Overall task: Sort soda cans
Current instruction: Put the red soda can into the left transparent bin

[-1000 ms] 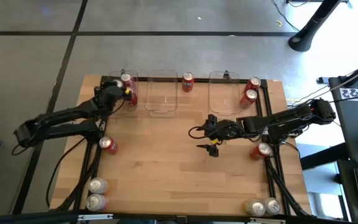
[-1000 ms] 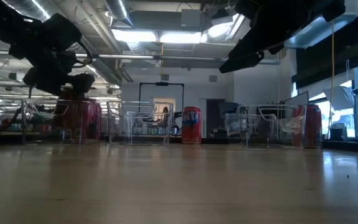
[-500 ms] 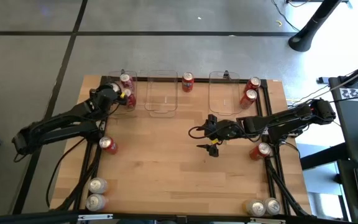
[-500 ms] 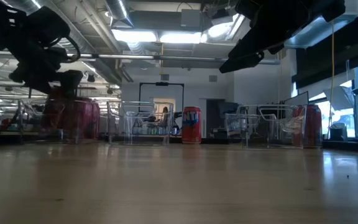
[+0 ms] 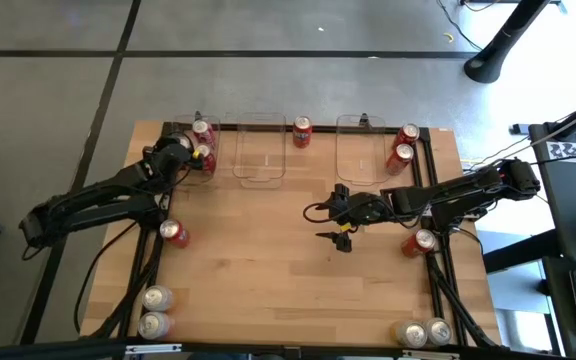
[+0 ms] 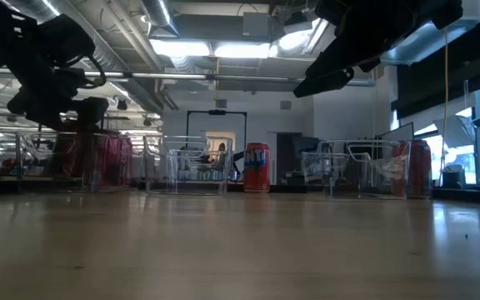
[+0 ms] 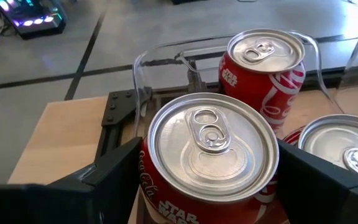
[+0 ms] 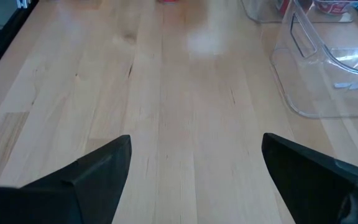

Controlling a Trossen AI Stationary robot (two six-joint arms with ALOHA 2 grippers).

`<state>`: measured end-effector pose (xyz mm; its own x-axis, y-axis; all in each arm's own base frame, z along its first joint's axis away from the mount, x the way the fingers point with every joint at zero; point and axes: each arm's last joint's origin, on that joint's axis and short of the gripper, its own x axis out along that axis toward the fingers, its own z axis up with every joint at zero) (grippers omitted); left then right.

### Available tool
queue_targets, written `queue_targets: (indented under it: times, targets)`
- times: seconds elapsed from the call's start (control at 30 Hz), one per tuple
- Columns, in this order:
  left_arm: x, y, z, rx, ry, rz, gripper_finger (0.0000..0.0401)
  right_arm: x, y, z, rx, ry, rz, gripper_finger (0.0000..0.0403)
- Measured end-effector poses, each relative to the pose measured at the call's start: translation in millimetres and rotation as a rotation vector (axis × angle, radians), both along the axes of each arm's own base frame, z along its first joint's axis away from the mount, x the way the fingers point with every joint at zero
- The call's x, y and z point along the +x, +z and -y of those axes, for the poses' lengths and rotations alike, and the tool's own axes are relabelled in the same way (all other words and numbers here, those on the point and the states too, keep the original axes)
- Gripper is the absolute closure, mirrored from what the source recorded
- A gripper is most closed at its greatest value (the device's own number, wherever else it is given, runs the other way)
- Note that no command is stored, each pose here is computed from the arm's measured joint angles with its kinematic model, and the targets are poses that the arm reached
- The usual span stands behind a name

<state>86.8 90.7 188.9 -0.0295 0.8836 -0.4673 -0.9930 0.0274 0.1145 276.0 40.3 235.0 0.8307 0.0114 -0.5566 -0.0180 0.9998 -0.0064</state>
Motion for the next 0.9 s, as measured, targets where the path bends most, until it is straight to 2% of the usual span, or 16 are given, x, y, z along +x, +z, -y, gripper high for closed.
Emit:
queue_targets:
  times: [0.43,0.73,0.9]
  targets:
    - [0.4,-0.7,0.0,-0.012,-0.011,0.002,0.0099,0.1,0.1,0.0,0.0,0.0,0.002,0.0042]
    - [0.6,-0.2,-0.3,-0.004,-0.007,0.005,0.0059,0.1,0.2,0.0,0.0,0.0,0.002,0.0042]
    - [0.7,-0.1,-0.3,-0.006,-0.017,-0.009,0.0054,0.1,0.2,0.0,0.0,0.0,0.002,0.0042]
